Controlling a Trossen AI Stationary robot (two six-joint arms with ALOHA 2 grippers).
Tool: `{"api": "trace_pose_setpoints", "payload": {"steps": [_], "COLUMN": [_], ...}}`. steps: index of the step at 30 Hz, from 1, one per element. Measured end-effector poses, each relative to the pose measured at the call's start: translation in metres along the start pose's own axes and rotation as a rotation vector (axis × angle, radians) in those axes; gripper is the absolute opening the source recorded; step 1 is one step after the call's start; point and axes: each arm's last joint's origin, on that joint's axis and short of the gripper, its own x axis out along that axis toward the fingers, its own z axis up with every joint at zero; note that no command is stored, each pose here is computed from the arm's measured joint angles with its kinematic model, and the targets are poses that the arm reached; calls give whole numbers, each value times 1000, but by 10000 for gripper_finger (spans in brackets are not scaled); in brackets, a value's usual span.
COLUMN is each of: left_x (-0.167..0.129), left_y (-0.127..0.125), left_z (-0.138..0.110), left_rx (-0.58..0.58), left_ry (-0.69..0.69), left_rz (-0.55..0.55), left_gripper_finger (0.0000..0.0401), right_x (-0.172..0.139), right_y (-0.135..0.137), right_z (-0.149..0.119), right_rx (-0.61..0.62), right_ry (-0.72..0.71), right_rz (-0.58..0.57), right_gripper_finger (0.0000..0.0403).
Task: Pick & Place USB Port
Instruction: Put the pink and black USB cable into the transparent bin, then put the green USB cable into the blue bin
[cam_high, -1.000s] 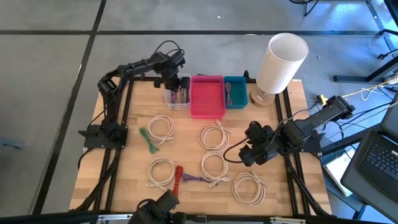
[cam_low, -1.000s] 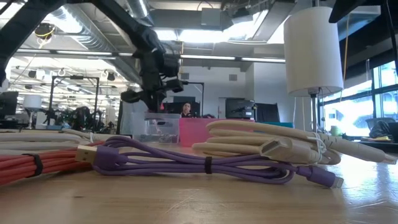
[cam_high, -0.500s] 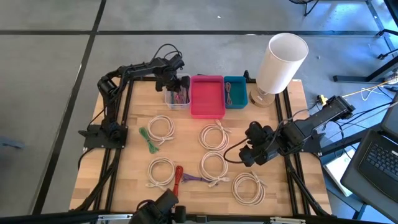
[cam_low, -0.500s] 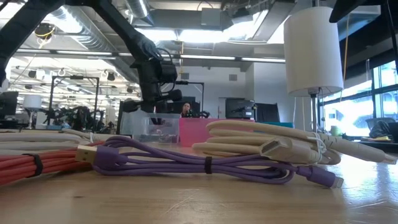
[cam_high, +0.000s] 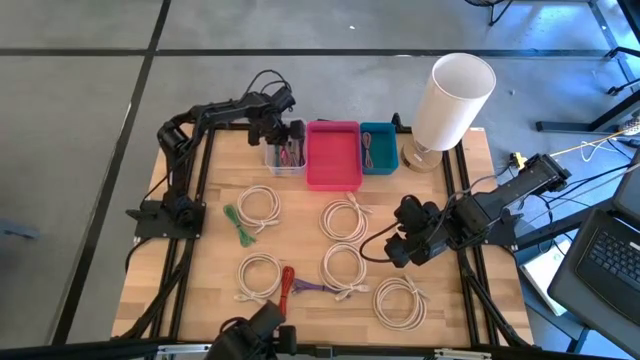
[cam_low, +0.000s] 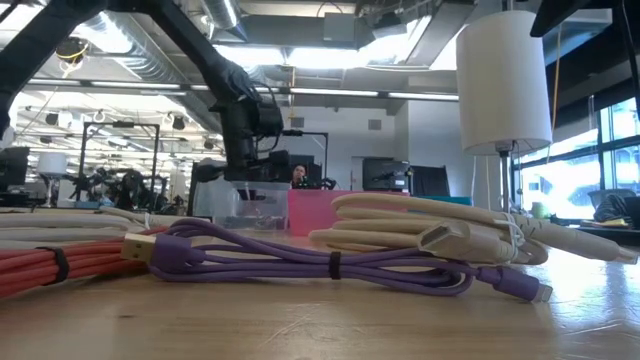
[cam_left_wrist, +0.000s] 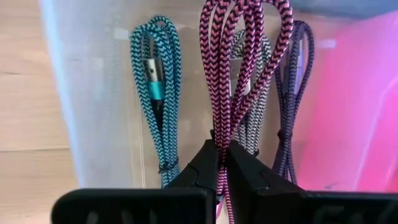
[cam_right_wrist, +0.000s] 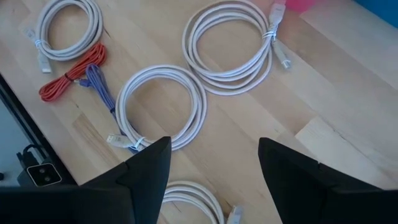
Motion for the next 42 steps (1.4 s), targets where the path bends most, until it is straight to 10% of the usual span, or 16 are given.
{"api": "trace_pose_setpoints", "payload": {"steps": [10, 28, 42], "left_x": [30, 17, -113], "left_y": [-1, -11, -2], "left_z": [-5, 0, -32], "left_rx": [20, 119, 410], "left_ry": [57, 91, -10], "left_rz": [60, 9, -116], "left_gripper_finger": [12, 141, 169], "right_x": [0, 0, 0], "right_y": [0, 0, 0], "right_z": [0, 1, 1], "right_rx": [0, -24, -31], "right_ry": [-7, -25, -25], "right_rz": [-2, -8, -8], "right_gripper_finger": [245, 245, 245]}}
